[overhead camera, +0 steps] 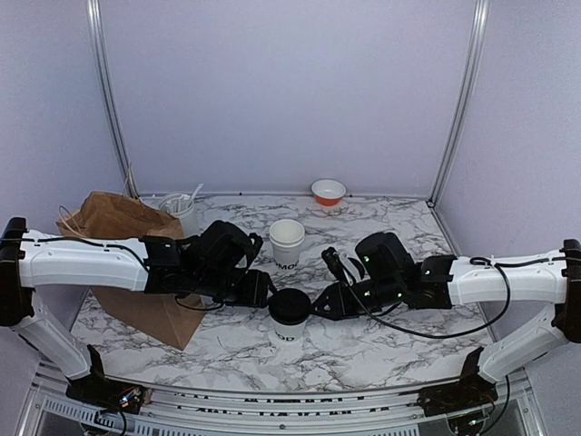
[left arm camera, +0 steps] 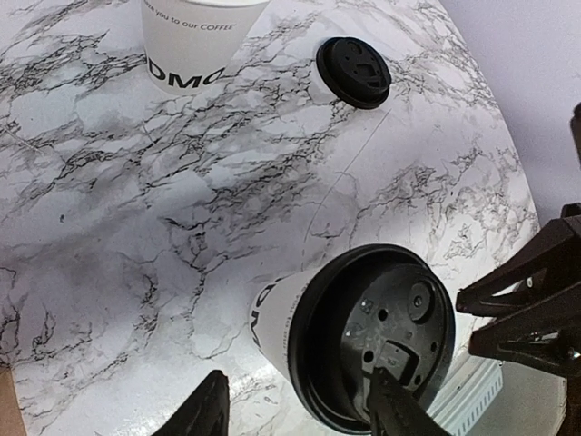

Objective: Pack the takeout coffee

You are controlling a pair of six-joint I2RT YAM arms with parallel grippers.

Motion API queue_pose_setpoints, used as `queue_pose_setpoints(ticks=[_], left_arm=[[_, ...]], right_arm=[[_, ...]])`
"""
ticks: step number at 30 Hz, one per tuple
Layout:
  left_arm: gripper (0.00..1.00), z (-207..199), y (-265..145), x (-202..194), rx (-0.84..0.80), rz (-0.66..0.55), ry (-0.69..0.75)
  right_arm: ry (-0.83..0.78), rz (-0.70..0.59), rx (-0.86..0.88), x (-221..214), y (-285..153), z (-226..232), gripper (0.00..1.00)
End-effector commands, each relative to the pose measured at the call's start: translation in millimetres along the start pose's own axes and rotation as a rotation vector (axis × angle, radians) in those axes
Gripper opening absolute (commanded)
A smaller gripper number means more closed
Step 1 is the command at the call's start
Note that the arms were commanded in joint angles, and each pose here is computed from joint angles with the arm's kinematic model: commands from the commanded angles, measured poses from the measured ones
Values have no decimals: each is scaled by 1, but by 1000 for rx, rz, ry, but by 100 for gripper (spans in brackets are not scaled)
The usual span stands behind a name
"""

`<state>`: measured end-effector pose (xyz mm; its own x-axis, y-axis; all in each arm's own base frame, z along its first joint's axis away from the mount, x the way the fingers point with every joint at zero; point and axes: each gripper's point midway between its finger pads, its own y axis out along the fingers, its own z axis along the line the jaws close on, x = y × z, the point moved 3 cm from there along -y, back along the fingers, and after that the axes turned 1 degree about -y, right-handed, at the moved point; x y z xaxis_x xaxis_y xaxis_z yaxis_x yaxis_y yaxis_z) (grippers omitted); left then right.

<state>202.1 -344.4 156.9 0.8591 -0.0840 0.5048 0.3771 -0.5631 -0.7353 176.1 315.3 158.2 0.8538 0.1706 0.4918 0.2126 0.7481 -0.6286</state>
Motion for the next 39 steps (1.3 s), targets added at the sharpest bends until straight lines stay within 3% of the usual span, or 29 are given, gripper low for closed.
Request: queue_pose_setpoints(ticks=[1, 30, 39], left_arm=[[53, -15, -6, 6, -27, -10, 34], [49, -13, 16, -8, -13, 40, 63], [48, -6, 20, -15, 7, 54, 54]], right_arm=[[35, -10, 5, -3, 2, -1, 26], [110, 15, -18, -11, 25, -16, 26], [93, 81, -161, -31, 32, -36, 25]])
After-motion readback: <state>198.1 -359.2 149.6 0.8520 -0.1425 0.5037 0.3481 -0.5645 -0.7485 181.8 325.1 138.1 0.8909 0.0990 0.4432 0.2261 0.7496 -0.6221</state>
